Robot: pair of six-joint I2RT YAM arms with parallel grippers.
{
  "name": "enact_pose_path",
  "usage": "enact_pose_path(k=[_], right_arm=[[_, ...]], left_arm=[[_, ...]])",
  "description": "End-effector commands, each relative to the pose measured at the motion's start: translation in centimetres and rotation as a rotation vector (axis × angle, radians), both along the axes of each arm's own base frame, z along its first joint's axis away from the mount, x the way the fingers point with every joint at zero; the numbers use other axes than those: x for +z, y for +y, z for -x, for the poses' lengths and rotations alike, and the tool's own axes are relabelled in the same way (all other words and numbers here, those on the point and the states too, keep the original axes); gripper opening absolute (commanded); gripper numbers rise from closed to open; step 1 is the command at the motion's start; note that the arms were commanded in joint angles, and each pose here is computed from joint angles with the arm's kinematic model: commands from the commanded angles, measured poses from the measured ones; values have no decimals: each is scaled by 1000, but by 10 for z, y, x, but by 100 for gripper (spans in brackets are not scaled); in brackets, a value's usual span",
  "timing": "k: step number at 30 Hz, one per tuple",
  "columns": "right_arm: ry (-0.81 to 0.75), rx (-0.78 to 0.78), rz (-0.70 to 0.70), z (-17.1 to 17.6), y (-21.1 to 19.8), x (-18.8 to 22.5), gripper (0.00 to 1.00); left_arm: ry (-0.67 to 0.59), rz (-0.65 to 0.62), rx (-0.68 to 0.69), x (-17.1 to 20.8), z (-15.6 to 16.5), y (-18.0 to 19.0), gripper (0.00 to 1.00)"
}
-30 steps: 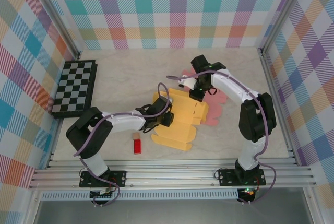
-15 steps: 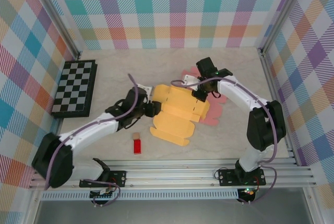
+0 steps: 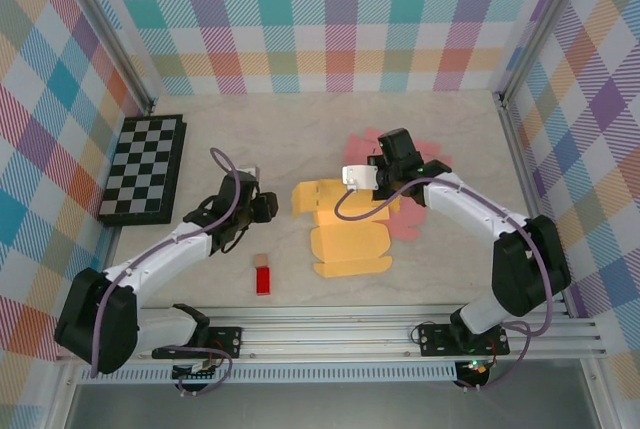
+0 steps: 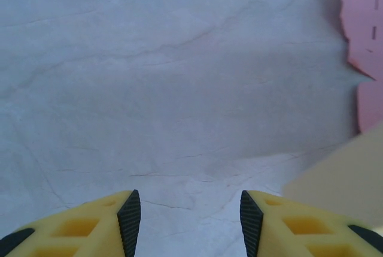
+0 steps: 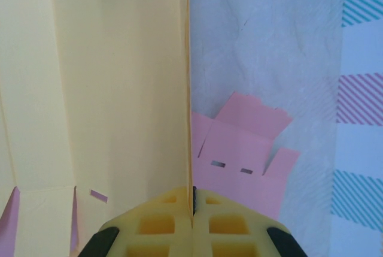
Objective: Fold the paper box
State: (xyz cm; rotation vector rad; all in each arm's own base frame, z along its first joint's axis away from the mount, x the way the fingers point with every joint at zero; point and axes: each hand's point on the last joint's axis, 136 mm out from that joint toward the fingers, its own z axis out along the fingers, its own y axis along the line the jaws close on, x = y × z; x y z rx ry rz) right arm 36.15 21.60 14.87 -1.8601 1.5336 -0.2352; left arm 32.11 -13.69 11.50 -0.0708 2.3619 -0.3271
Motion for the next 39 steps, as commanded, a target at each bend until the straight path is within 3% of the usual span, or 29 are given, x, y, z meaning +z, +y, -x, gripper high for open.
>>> enact_pose_path(k=[1,7,14,21,29,39], right_arm=[[-129,77,-14,-5,8,18,0],[-254,148,3,3,15,3,0],[-218,122,-15,7,15,-10,0],[-212,109,5,5,12,-16,0],[-476,129,55,1,11,-6,0],[-527,103,64,4,9,-11,0]], left_arm=[[8,80,-44,-8,-1,-13,49],[8,130,-209,-16,10,-41,46],[62,140,-330,-35,21,-66,41],[57,153,-459,-31,30,-96,40],[65,137,-495,-35,37,-102,40],[70,138,-578,-35,46,-125,40]])
